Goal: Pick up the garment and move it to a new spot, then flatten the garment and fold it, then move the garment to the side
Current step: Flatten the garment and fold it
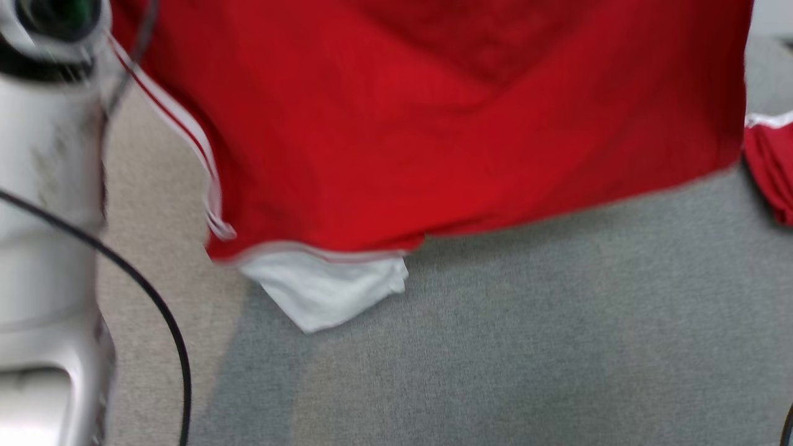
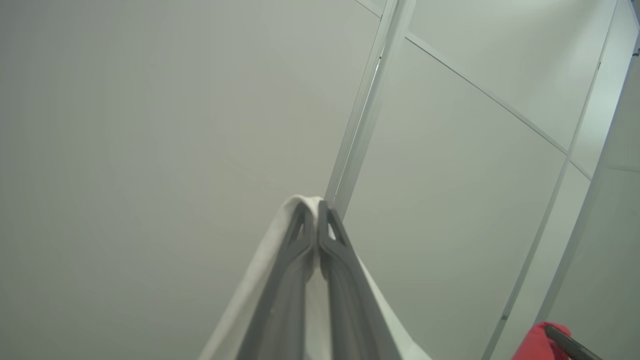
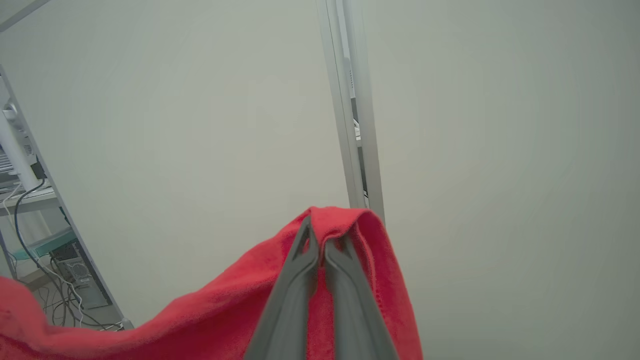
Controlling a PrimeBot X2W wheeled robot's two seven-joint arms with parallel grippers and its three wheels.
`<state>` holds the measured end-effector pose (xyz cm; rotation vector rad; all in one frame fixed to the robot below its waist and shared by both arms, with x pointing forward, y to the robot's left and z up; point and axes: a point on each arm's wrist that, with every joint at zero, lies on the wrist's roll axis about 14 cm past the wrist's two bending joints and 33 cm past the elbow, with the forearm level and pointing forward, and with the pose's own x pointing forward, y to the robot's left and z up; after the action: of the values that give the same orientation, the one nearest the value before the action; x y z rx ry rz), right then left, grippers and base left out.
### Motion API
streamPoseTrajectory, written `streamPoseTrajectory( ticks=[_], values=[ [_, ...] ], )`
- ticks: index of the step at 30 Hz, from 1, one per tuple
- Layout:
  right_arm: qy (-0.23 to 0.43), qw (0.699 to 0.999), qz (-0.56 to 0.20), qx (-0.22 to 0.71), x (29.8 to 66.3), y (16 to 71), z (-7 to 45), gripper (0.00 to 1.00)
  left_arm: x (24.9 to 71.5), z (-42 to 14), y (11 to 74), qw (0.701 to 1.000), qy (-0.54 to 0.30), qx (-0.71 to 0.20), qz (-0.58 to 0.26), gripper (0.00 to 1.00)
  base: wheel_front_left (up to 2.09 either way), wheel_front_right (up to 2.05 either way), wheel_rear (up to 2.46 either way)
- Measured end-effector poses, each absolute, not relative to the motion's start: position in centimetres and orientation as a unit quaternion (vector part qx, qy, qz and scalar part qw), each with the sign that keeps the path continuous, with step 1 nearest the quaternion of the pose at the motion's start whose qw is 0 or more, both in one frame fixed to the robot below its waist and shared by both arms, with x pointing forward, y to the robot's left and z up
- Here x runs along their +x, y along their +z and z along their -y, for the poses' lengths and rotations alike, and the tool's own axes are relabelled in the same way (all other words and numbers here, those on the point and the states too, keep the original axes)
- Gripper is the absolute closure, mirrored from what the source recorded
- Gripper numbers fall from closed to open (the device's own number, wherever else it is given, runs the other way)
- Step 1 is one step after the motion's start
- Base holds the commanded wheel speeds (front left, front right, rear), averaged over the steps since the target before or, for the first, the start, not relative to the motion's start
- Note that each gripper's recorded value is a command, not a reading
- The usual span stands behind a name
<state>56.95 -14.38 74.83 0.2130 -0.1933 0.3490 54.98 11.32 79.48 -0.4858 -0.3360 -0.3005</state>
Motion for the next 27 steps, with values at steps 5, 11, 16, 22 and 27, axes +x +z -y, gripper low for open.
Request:
streamPoseTrajectory(
  ticks=[5, 11, 16, 22, 27],
  values=[
    [0.170, 0.975, 0.107, 0.096, 62.7, 76.1, 13.6, 1.00, 61.4, -11.9, 80.9, 0.953, -0.124, -0.208, 0.180, 1.00, 0.00, 0.00, 0.00],
    [0.138, 0.964, 0.188, 0.126, 68.7, 76.6, 14.0, 1.00, 66.9, -12.6, 83.9, 0.931, -0.100, -0.197, 0.290, 1.00, 0.00, 0.00, 0.00],
    [0.129, 0.963, 0.185, 0.149, 72.3, 71.3, 12.9, 1.00, 70.7, -12.2, 80.3, 0.926, -0.086, -0.212, 0.300, 1.00, 0.00, 0.00, 0.00],
    [0.130, 0.967, 0.091, 0.200, 74.7, 60.9, 11.0, 1.00, 74.0, -11.8, 71.1, 0.950, -0.085, -0.203, 0.224, 1.00, 0.00, 0.00, 0.00],
    [0.118, 0.969, -0.009, 0.215, 74.4, 50.2, 10.3, 1.00, 74.5, -12.5, 60.8, 0.974, -0.079, -0.173, 0.125, 1.00, 0.00, 0.00, 0.00]
  ],
)
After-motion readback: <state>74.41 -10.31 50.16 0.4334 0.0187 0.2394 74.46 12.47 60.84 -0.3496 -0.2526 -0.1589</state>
